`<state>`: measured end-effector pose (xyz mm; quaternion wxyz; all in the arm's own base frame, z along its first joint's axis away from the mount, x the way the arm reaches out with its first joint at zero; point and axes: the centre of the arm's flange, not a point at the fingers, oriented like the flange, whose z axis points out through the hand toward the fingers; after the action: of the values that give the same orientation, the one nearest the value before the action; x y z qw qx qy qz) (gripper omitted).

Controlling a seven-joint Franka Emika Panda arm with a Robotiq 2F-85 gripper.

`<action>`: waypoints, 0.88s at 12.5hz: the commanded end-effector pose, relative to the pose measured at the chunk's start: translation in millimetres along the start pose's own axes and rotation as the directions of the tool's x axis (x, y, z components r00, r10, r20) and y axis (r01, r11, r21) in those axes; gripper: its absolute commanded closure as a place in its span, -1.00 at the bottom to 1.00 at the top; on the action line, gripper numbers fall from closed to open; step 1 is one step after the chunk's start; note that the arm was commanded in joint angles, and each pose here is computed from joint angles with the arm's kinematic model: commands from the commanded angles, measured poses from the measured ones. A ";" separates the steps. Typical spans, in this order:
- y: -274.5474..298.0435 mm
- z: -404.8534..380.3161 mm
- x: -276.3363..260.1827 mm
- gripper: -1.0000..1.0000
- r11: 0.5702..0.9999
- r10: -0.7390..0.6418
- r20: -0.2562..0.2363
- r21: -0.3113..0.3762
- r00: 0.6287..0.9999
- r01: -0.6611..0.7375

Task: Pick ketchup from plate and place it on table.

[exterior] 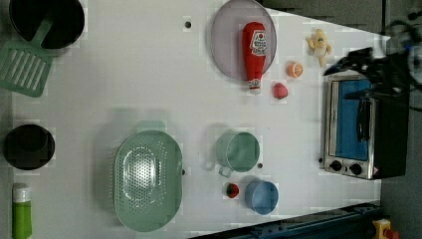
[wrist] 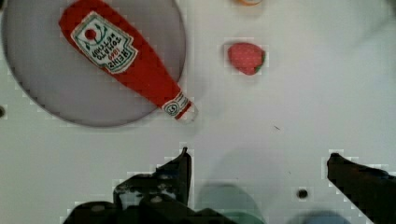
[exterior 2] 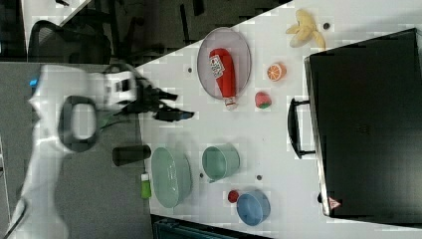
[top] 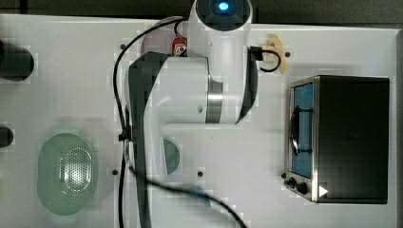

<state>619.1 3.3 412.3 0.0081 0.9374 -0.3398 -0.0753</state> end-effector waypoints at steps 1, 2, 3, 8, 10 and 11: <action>-27.9 25.1 2.0 -1.00 0.980 -0.195 -0.029 0.029 0.980 0.196; -36.5 45.4 8.4 -1.00 0.963 -0.264 -0.039 0.034 0.964 0.266; -44.7 65.4 14.0 -1.00 0.940 -0.338 -0.052 0.037 0.940 0.340; -83.5 143.3 31.8 -1.00 0.801 -0.580 -0.194 0.041 0.791 0.597; -92.5 168.8 32.9 -1.00 0.780 -0.605 -0.220 0.032 0.765 0.625; -94.6 180.7 33.7 -1.00 0.773 -0.614 -0.222 0.021 0.757 0.634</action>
<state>666.7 40.4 194.8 -0.0219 0.9977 -0.0645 0.0032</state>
